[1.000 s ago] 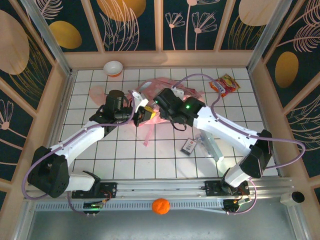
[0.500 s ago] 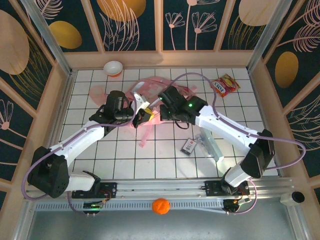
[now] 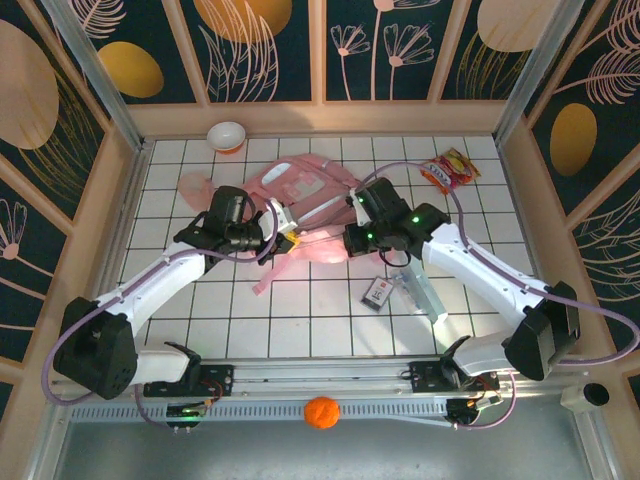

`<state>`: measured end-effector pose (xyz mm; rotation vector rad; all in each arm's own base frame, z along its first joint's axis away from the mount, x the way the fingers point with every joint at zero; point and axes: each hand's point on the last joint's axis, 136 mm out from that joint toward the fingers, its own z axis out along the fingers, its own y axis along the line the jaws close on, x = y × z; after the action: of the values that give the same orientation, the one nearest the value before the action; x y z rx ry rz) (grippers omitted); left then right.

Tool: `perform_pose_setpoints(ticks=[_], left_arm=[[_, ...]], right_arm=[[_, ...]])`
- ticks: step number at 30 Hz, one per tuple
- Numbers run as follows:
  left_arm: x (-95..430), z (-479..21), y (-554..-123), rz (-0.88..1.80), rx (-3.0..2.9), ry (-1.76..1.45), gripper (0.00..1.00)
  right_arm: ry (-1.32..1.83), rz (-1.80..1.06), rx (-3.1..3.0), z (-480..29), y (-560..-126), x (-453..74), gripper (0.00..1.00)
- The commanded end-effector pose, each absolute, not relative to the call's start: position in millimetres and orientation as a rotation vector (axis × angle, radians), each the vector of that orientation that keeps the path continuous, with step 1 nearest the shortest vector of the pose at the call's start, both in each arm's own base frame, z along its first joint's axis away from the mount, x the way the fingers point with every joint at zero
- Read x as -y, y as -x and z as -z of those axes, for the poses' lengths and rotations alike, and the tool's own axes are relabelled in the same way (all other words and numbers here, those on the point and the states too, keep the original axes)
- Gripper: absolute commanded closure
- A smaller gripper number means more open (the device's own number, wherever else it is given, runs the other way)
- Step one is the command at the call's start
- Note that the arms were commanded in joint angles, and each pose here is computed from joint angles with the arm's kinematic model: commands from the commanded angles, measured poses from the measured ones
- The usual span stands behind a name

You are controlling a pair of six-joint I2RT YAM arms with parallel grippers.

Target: Pack the student bag

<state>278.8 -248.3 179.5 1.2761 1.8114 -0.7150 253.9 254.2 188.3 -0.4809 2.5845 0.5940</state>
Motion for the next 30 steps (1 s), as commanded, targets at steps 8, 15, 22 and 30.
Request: perform_pose_setpoints(ticks=[8,15,22,30], left_arm=[[239,-203,-257,0.674,-1.709,-1.334,0.3],[260,-177,-229,0.613,-1.643,-1.537,0.26],[272,-134,-241,0.557,-1.721,-1.595,0.47],[262,-129,-242,0.472,-1.714,-1.616,1.0]], right_arm=[[0.512,-0.912,-2.564,-175,-217,-307,1.0],[0.602,-0.975,-2.592,-167,-202,-329,1.0],[0.644,-1.042,-2.583,-174,-192,-332,1.0],[0.56,-0.973,-2.619,-161,-205,-297,1.0]])
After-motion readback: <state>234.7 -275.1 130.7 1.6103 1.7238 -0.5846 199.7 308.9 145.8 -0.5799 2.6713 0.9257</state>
